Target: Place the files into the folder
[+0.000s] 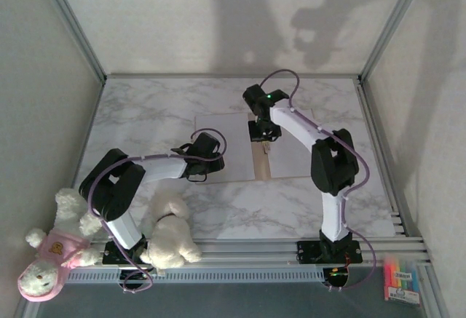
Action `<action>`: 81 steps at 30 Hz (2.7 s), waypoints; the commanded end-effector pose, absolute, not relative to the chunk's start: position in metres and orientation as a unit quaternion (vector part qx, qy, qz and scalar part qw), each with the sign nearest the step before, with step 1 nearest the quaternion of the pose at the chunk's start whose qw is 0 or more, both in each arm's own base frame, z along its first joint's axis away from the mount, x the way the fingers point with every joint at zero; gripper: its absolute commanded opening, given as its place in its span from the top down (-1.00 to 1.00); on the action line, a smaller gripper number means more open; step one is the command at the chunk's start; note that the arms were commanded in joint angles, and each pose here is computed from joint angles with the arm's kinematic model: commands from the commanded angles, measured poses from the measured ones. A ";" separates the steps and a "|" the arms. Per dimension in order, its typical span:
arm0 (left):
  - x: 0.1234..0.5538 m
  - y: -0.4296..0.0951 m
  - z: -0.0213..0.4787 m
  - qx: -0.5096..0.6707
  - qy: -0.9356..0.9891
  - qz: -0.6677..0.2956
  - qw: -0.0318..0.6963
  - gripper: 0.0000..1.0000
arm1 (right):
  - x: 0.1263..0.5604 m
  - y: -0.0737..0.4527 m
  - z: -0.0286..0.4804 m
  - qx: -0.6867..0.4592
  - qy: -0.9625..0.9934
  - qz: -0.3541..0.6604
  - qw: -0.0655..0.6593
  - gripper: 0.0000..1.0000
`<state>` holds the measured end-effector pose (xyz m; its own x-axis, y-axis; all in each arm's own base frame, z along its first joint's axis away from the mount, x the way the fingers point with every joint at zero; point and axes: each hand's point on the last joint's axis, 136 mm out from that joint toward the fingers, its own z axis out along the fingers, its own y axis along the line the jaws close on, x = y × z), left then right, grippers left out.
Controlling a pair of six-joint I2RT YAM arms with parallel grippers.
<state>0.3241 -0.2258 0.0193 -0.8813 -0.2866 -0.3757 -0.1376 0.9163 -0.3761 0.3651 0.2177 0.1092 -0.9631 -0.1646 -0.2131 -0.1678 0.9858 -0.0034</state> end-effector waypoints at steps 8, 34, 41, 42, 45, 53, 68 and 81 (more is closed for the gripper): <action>0.307 -0.206 -0.013 -0.117 0.974 -0.102 0.163 0.00 | 0.355 0.212 0.210 -0.093 0.954 0.125 0.256 0.39; 0.304 -0.156 0.096 -0.218 0.913 -0.145 0.311 -0.82 | 0.319 0.164 0.139 -0.013 0.918 0.208 0.337 -0.30; 0.278 -0.142 0.063 -0.259 0.905 -0.166 0.294 -0.74 | 0.315 0.161 0.127 -0.011 0.921 0.212 0.327 -0.37; 0.277 -0.140 0.060 -0.260 0.906 -0.162 0.293 -0.73 | 0.314 0.160 0.126 -0.010 0.922 0.211 0.325 -0.37; 0.273 -0.132 0.053 -0.269 0.905 -0.149 0.295 -0.69 | 0.312 0.160 0.124 -0.012 0.923 0.213 0.320 -0.37; 0.264 -0.126 0.038 -0.287 0.901 -0.157 0.285 -0.56 | 0.309 0.164 0.125 -0.017 0.919 0.227 0.321 -0.40; 0.266 -0.151 0.039 -0.258 0.899 -0.228 0.272 0.02 | 0.311 0.168 0.114 -0.016 0.927 0.228 0.296 -0.40; 0.265 -0.159 0.027 -0.248 0.907 -0.234 0.248 0.23 | 0.311 0.166 0.113 -0.014 0.931 0.221 0.291 -0.40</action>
